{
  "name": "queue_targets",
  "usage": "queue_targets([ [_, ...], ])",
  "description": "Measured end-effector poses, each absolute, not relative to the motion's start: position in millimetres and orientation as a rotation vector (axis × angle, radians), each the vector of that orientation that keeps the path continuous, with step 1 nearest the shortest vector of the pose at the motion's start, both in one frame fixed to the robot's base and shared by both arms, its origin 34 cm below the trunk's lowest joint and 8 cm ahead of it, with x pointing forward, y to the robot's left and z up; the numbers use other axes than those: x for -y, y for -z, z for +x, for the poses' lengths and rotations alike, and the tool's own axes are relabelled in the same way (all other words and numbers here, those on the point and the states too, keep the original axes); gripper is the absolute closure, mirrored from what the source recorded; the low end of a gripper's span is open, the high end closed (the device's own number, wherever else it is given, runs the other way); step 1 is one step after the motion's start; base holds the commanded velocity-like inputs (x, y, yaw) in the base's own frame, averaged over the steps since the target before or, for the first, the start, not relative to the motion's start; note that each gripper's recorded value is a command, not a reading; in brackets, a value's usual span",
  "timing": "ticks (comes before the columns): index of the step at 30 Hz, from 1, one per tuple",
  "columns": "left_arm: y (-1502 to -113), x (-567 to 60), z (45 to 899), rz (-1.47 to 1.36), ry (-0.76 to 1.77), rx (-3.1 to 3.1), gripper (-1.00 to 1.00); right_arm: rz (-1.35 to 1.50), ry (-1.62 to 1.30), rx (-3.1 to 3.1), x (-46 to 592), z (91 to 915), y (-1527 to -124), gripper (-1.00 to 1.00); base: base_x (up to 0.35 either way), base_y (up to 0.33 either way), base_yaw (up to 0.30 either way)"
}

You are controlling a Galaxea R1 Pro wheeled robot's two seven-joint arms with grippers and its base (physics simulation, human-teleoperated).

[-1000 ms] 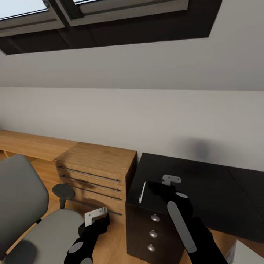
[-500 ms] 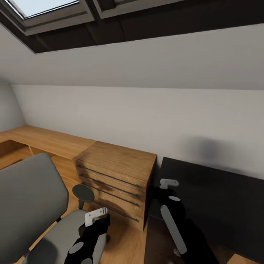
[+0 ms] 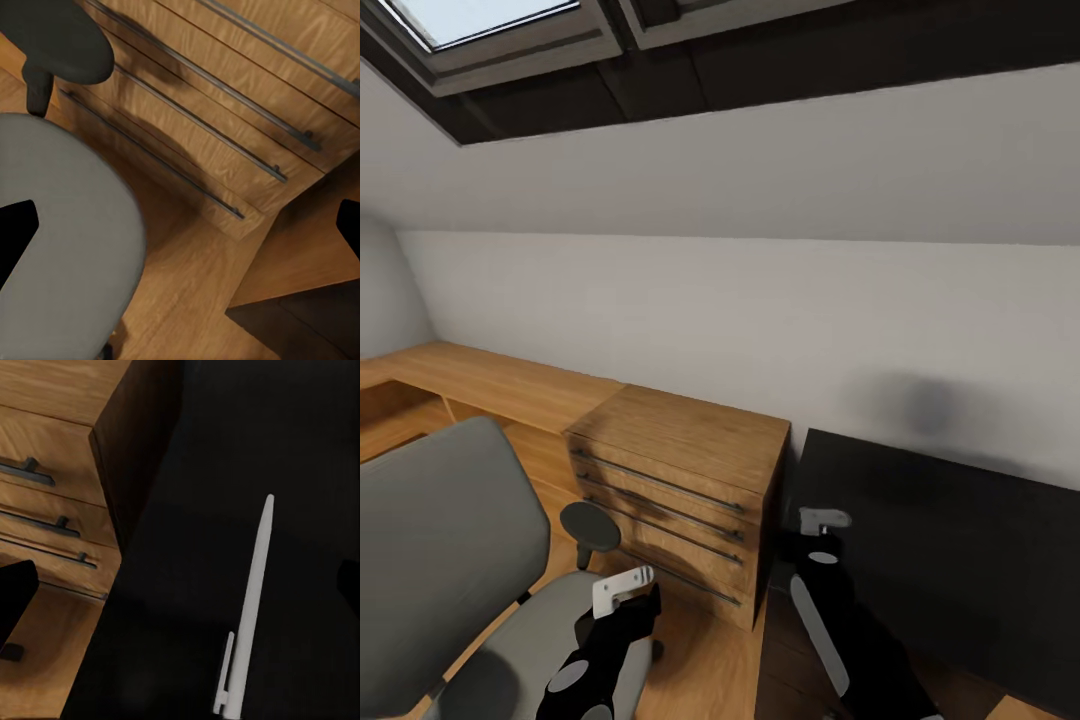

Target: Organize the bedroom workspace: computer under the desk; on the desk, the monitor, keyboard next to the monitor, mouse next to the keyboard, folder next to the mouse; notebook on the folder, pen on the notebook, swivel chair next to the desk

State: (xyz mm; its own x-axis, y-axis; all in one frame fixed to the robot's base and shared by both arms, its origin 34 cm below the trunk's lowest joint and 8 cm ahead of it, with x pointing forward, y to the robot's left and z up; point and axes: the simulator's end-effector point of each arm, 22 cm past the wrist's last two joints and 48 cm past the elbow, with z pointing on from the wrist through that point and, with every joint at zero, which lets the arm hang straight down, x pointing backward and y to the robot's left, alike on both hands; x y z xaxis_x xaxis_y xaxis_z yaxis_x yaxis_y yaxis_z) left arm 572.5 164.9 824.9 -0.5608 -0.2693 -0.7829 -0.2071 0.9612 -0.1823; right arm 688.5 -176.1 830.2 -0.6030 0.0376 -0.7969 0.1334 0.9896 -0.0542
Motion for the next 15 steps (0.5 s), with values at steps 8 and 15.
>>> queue_targets([
  [8, -824, -161, 571, -0.324, 0.091, -2.187, -1.0, 0.128, 0.203, -2.319, 195, 702, -796, -1.0, 0.0, 0.0, 0.0],
  [15, -824, -159, 570, -0.318, 0.094, -2.189, -1.0, 0.136, 0.232, -2.36, 204, 710, -784, -1.0, 0.0, 0.0, 0.0],
])
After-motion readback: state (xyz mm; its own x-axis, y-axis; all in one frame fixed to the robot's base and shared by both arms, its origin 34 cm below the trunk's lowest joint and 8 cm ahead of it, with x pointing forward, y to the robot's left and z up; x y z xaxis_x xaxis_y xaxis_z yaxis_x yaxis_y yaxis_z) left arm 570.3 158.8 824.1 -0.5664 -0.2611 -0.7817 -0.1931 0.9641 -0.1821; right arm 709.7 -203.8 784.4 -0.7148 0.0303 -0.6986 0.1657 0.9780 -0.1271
